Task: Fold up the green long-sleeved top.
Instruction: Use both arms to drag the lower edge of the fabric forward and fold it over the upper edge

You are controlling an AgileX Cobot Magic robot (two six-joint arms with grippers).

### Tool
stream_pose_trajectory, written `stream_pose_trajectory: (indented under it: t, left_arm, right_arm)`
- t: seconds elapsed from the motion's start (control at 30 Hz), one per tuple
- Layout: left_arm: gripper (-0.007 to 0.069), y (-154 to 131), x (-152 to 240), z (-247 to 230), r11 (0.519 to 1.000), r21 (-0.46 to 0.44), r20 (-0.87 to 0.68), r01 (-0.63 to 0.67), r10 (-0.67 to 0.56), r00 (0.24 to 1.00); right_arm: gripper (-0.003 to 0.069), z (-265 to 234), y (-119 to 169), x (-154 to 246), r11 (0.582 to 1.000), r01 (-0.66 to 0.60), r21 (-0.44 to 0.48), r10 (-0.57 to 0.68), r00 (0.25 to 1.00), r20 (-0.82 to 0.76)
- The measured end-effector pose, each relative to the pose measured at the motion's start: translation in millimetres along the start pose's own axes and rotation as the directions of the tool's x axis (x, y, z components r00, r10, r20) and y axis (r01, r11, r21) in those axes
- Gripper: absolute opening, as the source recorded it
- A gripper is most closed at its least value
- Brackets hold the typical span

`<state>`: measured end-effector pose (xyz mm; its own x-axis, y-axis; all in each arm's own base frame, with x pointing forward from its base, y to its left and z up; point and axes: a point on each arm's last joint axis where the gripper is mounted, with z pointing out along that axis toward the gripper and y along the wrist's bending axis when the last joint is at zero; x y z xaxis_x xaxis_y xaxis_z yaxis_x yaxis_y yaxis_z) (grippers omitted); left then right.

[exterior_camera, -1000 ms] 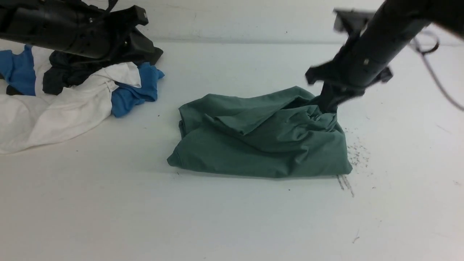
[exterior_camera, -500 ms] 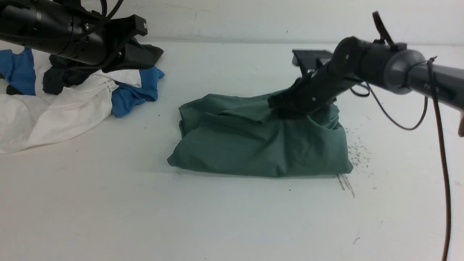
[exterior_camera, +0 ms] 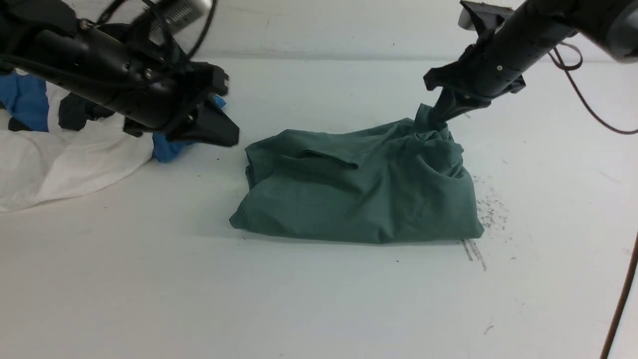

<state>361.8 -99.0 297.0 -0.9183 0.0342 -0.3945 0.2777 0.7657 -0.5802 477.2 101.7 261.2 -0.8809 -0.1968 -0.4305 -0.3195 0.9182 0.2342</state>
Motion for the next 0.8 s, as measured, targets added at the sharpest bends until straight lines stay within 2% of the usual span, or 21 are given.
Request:
stream_pose_trajectory:
  t: [0.13,0.27,0.5,0.67,0.77,0.8]
  left_arm:
    - [-0.0004,-13,1,46,0.997,-0.006,-0.119,-0.079,0.078,0.990]
    - [-0.0004,-19,-15,99,0.988,-0.026,-0.187,-0.149,0.142,0.972]
    - [-0.0004,-19,-37,169,0.976,-0.011,-0.258,-0.219,0.209,0.943]
    - [-0.0004,-7,-57,201,0.974,-0.050,-0.150,-0.219,0.210,0.966]
    - [-0.0004,13,-83,201,0.981,-0.126,0.029,-0.148,0.153,0.988]
    - [-0.0004,15,-84,200,0.981,-0.131,0.039,-0.142,0.149,0.988]
  right_arm:
    - [-0.0015,12,-7,27,0.999,-0.029,0.043,0.034,0.993,-0.117]
    - [-0.0015,19,-9,55,0.998,-0.046,0.050,0.056,0.974,-0.218]
    - [-0.0015,18,-7,59,0.998,-0.055,0.035,0.062,0.972,-0.225]
    - [-0.0015,17,-7,59,0.998,-0.057,0.034,0.063,0.972,-0.224]
    - [-0.0015,17,-7,59,0.998,-0.057,0.035,0.063,0.973,-0.223]
    - [-0.0015,17,-7,59,0.998,-0.056,0.035,0.063,0.973,-0.224]
